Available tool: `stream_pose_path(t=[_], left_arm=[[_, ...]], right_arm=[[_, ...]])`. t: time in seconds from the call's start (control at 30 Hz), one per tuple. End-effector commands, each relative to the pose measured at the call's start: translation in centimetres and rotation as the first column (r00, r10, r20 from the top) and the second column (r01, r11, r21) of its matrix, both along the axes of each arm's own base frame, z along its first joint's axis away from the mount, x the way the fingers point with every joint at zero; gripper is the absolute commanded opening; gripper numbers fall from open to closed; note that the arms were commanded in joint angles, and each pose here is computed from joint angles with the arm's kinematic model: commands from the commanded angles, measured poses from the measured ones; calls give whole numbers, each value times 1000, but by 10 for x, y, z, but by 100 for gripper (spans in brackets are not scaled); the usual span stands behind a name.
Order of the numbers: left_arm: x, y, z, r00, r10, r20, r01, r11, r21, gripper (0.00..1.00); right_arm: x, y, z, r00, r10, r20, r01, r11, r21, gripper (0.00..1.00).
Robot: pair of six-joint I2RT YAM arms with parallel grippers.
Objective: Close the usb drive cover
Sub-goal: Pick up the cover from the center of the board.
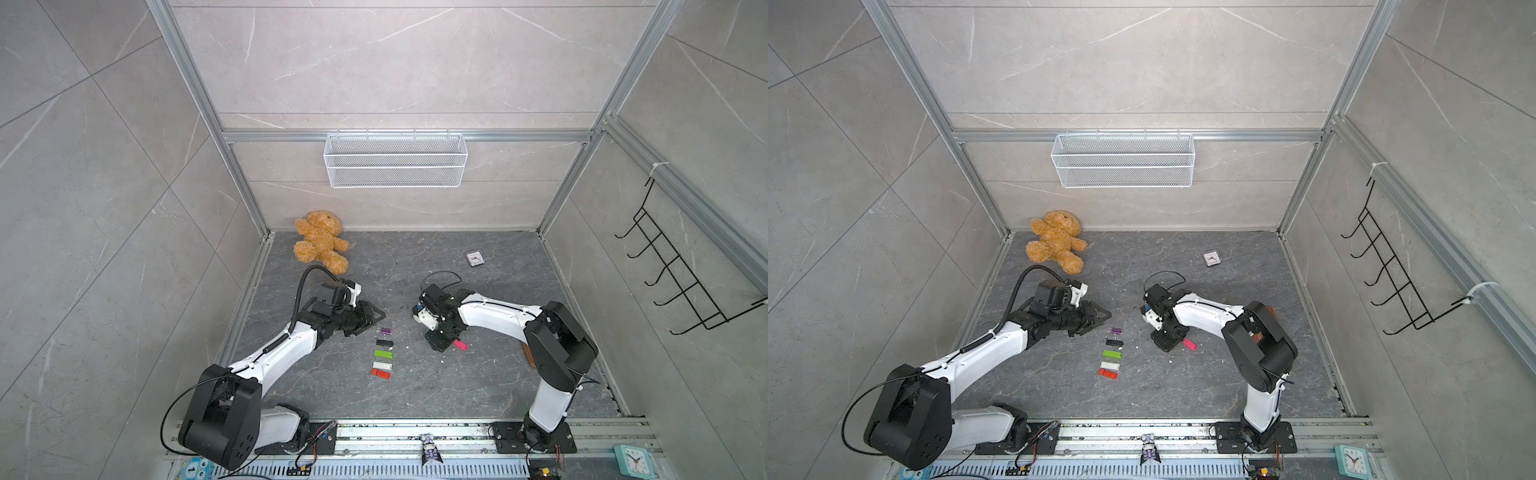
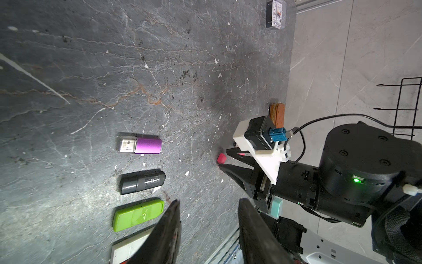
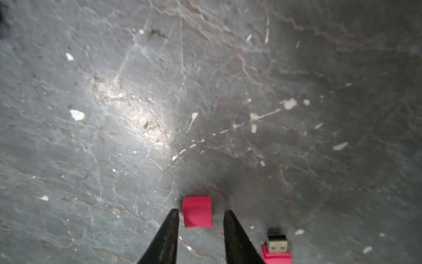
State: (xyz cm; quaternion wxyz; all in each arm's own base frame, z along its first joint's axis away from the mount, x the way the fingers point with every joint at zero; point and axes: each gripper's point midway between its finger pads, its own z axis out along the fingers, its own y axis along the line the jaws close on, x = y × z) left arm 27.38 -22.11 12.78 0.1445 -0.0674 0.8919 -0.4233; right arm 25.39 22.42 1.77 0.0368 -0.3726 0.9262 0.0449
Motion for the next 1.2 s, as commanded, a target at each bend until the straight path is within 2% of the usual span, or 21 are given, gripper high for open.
stream_pose_path(t=[0.0,0.3,0.73,0.87,0.97,1.1,1.17], left_arm=[[10,-8,19,998,-13,65,15,1000,-22,45],[9,-7,17,998,-12,63,13,1000,-21,45],[6,-8,15,998,-12,59,13,1000,-23,44],[5,-9,15,998,-17,53,19,999,-38,44],[4,-14,14,999,-28,34,31,997,-73,43],[1,-26,11,998,-69,8,69,992,-106,40],[-2,-33,10,995,-98,-4,97,989,-114,40]], right_arm=[[-6,-7,-12,1000,-6,-27,5,999,-33,32],[-12,-12,-14,999,0,-39,-2,999,-49,32],[-16,-8,-9,999,18,-44,-18,1000,-14,21],[-15,3,1,998,47,-29,-46,998,46,19],[-14,21,18,994,111,4,-110,984,143,19],[-19,54,49,967,240,86,-255,919,300,19],[-19,67,61,946,289,146,-322,883,341,20]])
